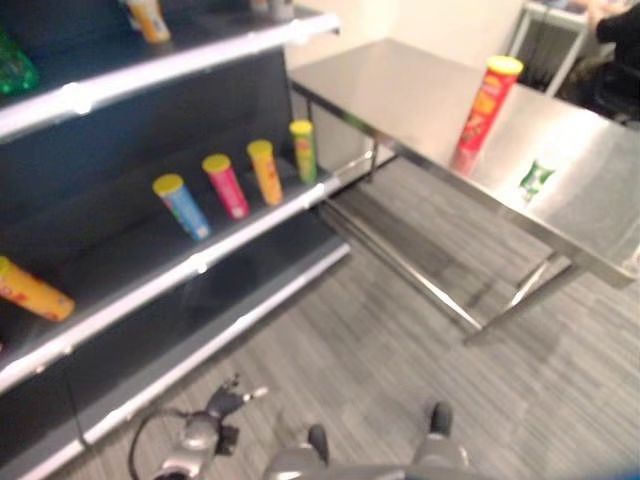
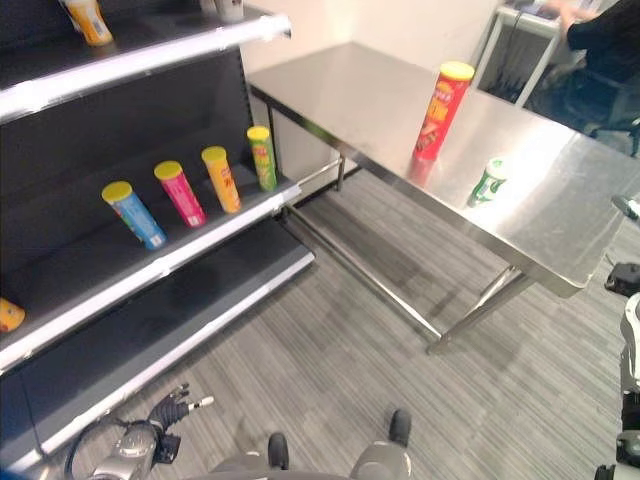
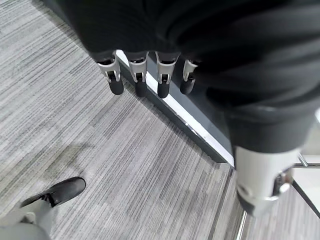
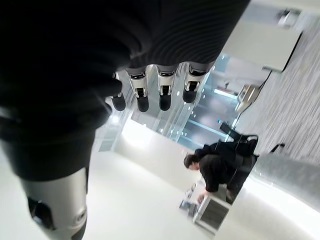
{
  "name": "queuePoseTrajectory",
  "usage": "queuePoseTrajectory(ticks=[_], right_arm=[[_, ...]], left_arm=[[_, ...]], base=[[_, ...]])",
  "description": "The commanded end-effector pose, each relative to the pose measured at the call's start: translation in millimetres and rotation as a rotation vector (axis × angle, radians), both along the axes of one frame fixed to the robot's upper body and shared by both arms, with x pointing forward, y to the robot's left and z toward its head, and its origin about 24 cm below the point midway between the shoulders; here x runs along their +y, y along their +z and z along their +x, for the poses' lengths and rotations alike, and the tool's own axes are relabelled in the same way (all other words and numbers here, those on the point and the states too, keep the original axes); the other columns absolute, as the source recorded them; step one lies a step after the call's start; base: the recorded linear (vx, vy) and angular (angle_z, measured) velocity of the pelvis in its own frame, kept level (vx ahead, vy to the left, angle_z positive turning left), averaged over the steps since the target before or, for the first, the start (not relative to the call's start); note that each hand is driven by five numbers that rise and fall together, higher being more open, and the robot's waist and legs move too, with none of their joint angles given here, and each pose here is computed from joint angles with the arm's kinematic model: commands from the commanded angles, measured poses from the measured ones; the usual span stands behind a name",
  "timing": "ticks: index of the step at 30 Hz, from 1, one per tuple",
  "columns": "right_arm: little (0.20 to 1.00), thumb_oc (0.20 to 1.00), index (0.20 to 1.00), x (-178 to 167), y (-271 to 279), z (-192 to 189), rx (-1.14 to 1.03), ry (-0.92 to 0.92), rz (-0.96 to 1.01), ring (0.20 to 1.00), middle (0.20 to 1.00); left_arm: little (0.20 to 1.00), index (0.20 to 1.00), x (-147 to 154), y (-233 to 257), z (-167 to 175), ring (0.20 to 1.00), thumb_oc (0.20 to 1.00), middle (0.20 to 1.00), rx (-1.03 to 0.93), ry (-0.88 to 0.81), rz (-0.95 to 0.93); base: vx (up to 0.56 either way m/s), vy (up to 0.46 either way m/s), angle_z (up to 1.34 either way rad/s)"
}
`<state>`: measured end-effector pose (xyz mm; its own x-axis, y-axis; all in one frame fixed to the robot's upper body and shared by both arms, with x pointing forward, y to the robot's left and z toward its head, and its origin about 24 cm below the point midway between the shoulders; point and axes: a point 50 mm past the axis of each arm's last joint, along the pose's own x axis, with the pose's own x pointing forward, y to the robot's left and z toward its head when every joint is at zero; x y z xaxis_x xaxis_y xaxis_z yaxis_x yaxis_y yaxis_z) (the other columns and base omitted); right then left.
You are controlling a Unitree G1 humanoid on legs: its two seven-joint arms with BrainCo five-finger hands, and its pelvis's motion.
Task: Put the goods on the table back onto the shelves and tidy them up.
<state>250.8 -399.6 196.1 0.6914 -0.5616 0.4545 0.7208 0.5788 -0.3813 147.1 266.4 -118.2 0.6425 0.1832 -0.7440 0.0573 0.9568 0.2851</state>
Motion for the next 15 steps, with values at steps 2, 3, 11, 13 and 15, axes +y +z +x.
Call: queuePoseTrajectory(ticks=[2,3,11,13,15], right_arm=[[1.0,1.0,1.0,21,77,13,-0.132,0.107,-0.23,1.0,1.0],[1.0,1.0,1.0,24,82,12,-0.159,0.13,-0.231,1.0,1.0],[1.0,1.0,1.0,42,95,19,-0.237,0.334,-0.121,1.0,1.0],[1.0,1.0,1.0,35,89,16,-0.202,0.334,-0.109,1.0,1.0],[1.0,1.0,1.0,36,84,22,-0.148,0.34,-0.122,1.0,1.0]], left_arm=[[1.0,1.0,16,29,34,1.0,1.0,1.0,-0.139,-0.079,0.084],[1.0,1.0,16,29,31,1.0,1.0,1.0,-0.145,-0.068,0.076],[1.0,1.0,9,29,26,1.0,1.0,1.0,-0.177,-0.005,-0.014],[1.0,1.0,4,26,28,1.0,1.0,1.0,-0.16,-0.04,-0.008],[1.0,1.0,3,24,24,1.0,1.0,1.0,-0.147,-0.046,-0.013]], base=[[0.57,-0.524,0.26],[0.5,-0.406,0.5],[0.2,-0.258,0.22],[0.15,0.011,0.23],[0.12,0.067,0.21]])
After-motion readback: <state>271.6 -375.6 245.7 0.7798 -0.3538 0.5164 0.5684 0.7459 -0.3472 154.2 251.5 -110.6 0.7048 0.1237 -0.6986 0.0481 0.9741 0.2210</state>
